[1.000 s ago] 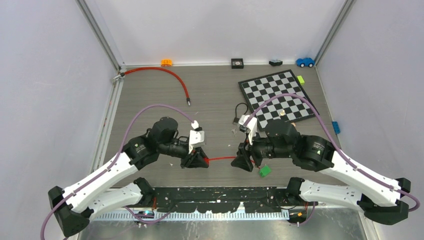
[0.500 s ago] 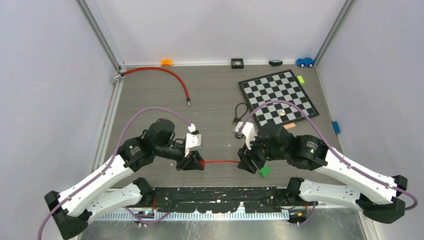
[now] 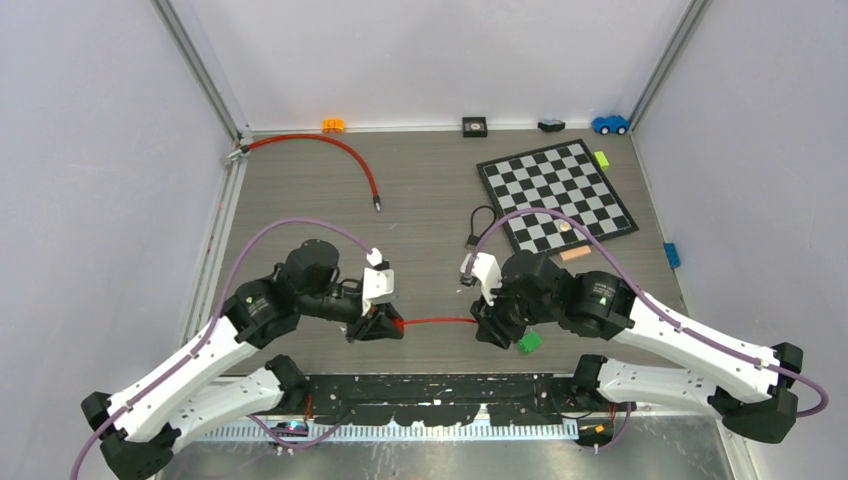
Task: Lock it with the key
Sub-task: Lock the lock.
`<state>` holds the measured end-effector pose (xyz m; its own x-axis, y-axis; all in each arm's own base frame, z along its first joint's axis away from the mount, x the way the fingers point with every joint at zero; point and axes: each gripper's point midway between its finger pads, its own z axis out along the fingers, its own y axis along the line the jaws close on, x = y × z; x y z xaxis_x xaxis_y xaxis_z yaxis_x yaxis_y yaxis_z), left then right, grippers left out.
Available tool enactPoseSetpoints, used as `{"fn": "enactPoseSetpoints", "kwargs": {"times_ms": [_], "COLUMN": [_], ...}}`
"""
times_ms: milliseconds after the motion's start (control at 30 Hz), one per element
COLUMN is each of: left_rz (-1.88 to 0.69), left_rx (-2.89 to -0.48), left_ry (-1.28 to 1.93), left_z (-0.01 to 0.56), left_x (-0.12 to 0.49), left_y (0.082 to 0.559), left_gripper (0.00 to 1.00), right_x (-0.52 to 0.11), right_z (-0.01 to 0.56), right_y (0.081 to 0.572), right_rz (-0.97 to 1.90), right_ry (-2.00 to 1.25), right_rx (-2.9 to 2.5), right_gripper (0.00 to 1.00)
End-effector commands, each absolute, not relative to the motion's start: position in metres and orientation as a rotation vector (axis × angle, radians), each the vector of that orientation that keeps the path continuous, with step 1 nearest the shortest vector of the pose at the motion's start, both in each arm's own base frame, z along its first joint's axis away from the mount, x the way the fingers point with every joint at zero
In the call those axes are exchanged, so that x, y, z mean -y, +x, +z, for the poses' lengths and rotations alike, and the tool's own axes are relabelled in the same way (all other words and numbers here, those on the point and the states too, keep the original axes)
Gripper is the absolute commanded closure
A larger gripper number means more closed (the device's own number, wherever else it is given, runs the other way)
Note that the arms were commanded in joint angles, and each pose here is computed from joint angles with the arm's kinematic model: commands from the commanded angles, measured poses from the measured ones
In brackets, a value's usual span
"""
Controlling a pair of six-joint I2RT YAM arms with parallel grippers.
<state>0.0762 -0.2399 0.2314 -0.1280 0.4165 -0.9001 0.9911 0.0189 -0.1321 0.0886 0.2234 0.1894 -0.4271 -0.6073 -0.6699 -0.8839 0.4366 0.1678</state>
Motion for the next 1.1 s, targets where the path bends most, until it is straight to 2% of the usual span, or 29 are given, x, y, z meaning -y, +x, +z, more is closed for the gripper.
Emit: {"fn": "enactPoseSetpoints", "kwargs": {"times_ms": [0, 300, 700, 767, 933, 1067], "left_rz": [-1.054, -1.047, -0.997, -0.996, -0.980, -0.955], "left_rx": [-1.515, -1.504, -1.507, -1.501, -1.485, -1.387], "left_ry": [1.444, 1.439, 1.433, 1.431, 1.393, 1.323], "left_z": [0.259, 0.262, 0.261, 0.262, 0.264, 0.270], "left_x": [0.241, 0.241, 0.229, 0.229, 0.231, 0.232], "left_y": [0.079, 0.079, 0.077, 0.077, 0.083, 0.089], "left_gripper": [1.00, 1.00, 1.00, 1.00, 1.00, 1.00], "right_x": [-0.229, -0.222, -0.219, -0.220, -0.219, -0.219], "right_z": [0.196, 0.191, 0.192, 0.193, 0.207, 0.254], "right_y": [0.088, 0.096, 0.100, 0.099, 0.108, 0.122], "right_rz": [0.732, 0.667, 0.648, 0.655, 0.641, 0.684], "right_ry": [-1.254, -1.216, -1.191, -1.190, -1.125, -0.954], "right_rx": [-2.120, -2.130, -2.113, -2.111, -2.067, -1.901], "right_gripper": [0.58, 0.57, 0.62, 0.66, 0.98, 0.99]}}
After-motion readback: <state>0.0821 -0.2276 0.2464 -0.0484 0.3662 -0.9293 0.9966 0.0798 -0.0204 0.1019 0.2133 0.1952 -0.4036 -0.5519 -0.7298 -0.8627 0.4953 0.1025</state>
